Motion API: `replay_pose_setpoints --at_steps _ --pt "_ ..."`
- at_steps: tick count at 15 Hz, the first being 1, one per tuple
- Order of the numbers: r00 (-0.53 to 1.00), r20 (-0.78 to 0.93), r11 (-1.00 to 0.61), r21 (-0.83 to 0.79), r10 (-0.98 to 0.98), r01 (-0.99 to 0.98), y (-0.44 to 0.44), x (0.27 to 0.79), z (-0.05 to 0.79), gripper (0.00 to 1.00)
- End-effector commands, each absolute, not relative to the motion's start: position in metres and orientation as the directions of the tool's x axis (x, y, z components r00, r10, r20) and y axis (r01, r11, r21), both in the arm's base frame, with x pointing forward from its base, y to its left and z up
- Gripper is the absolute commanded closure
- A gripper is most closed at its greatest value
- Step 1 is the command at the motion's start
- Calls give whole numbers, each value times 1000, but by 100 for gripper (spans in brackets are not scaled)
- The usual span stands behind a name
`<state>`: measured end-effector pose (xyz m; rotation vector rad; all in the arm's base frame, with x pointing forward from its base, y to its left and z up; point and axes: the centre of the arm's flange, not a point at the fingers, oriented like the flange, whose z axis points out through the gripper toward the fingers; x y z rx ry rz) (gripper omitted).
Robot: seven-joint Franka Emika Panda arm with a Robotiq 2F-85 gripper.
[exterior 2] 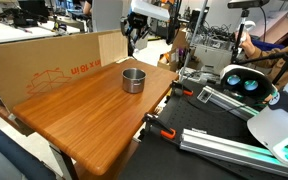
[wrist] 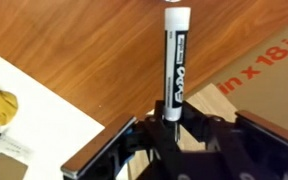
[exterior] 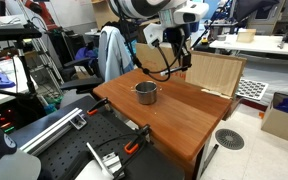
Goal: Place the black marker inside the pot
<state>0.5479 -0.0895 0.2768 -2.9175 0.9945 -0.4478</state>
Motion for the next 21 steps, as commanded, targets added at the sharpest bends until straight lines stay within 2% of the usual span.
replay_pose_setpoints --at_steps 1,10,21 --pt "769 341 -837 -119 -540 -535 -60 533 288 94" --pt "826 388 -908 -78 -409 -413 0 504 266 94" --pt "848 463 -951 31 -258 -306 15 475 248 94"
